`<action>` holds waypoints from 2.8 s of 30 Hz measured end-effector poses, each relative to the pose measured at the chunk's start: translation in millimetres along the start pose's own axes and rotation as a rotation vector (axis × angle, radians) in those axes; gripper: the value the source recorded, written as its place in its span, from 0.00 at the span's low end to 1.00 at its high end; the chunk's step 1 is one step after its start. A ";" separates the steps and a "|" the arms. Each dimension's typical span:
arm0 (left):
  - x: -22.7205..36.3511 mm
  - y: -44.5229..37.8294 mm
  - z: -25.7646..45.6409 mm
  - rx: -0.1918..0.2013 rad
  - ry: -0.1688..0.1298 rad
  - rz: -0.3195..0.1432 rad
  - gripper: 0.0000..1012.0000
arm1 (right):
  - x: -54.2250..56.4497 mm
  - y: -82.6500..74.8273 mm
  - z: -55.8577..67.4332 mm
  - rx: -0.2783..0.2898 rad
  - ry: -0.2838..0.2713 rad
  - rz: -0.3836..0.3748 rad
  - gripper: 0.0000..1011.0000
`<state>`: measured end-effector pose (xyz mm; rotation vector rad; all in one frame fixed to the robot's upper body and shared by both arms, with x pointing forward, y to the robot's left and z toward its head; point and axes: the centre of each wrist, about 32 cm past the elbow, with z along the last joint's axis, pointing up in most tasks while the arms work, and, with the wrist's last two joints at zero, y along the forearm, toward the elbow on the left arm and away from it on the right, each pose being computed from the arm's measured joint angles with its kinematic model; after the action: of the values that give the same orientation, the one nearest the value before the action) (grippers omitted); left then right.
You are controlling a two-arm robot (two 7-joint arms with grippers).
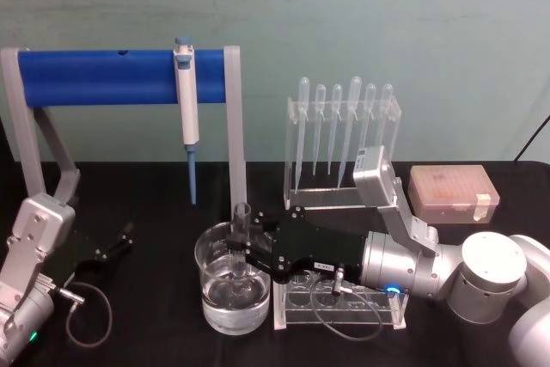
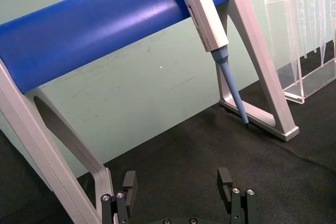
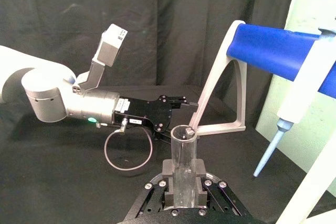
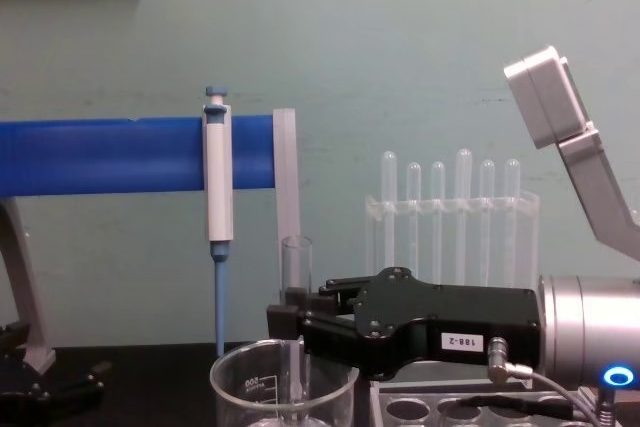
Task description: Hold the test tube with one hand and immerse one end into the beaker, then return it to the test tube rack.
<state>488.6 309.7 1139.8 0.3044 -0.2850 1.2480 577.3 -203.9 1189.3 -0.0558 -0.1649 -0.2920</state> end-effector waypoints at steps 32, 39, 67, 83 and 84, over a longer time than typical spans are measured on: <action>0.0 0.0 0.0 0.000 0.000 0.000 0.99 | 0.0 0.0 0.0 0.000 0.000 0.000 0.22; 0.0 0.0 0.0 0.000 0.000 0.000 0.99 | 0.0 -0.1 -0.1 0.000 0.000 0.000 0.22; 0.0 0.0 0.0 0.000 0.000 0.000 0.99 | 0.0 -0.1 -0.1 0.000 0.000 0.000 0.22; 0.0 0.0 0.0 0.000 0.000 0.000 0.99 | 0.0 -0.1 0.0 0.000 0.000 0.000 0.22; 0.0 0.0 0.0 0.000 0.000 0.000 0.99 | 0.0 -0.1 -0.1 0.000 0.000 0.000 0.22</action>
<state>488.6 309.7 1139.8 0.3044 -0.2850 1.2480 577.2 -203.9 1189.3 -0.0559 -0.1648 -0.2923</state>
